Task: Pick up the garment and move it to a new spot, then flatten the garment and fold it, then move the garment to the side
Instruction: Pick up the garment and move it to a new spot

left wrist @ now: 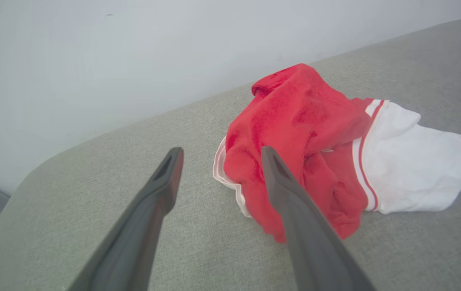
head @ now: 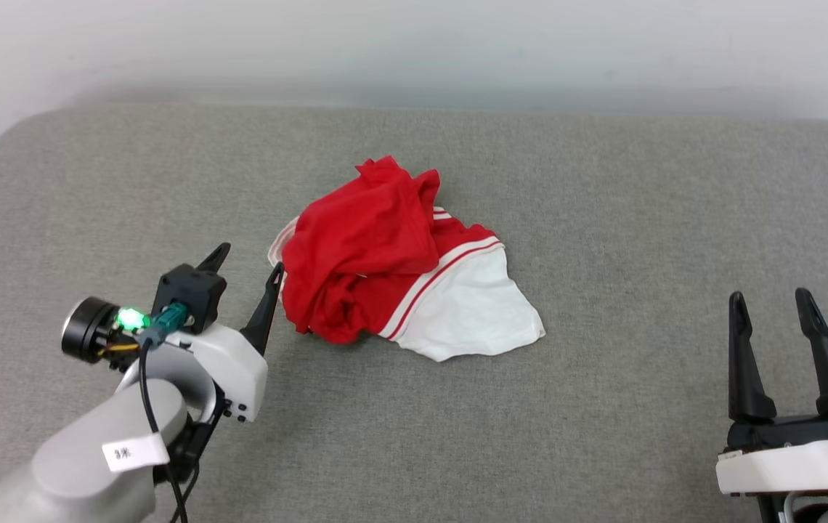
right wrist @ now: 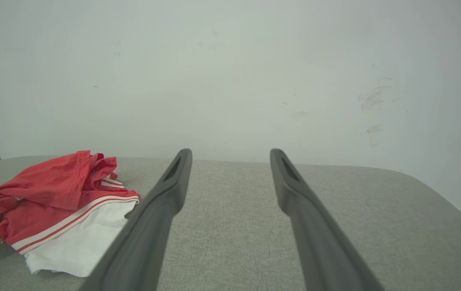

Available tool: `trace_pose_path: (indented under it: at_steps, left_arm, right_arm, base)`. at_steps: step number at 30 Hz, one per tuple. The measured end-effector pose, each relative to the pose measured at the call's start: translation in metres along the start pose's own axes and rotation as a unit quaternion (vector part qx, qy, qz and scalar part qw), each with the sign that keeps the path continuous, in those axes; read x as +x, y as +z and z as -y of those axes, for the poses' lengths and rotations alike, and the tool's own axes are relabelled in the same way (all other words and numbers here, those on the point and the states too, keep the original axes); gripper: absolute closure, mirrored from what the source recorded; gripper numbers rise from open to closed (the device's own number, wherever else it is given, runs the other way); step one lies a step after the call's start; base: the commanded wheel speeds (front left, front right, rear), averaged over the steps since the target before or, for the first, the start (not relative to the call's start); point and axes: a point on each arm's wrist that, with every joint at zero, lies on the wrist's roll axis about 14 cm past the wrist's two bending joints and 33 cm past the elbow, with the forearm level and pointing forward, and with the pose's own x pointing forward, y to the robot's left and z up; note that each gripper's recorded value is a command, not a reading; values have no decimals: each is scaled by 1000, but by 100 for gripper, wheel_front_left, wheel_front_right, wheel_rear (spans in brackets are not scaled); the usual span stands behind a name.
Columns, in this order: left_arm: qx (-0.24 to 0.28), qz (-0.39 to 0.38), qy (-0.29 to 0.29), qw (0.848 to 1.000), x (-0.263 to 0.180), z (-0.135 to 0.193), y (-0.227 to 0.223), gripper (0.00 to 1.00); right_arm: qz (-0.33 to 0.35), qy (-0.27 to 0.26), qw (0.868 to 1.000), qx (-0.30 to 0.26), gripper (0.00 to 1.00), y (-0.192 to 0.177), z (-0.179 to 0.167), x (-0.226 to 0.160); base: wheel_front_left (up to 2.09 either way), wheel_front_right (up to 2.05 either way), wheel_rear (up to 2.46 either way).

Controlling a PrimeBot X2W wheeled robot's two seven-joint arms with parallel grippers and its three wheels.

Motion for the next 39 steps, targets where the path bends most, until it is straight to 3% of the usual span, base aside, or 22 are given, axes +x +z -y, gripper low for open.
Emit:
trace_pose_path:
  at_steps: [6,18,24,39]
  left_arm:
    - [-25,73,83,994,-29,-14,33,0]
    - [-33,130,195,972,-92,-30,35,0]
    - [-41,145,215,965,-109,-26,34,0]
    - [-46,121,199,971,-114,-9,10,0]
  right_arm:
    - [4,5,1000,1,0,6,-4,-8]
    - [16,17,1000,3,0,16,-12,-14]
    - [16,16,1000,4,0,17,-12,-19]
    - [-7,8,1000,18,0,4,-8,-28]
  base:
    - [0,0,0]
    - [0,0,0]
    - [0,0,0]
    - [0,0,0]
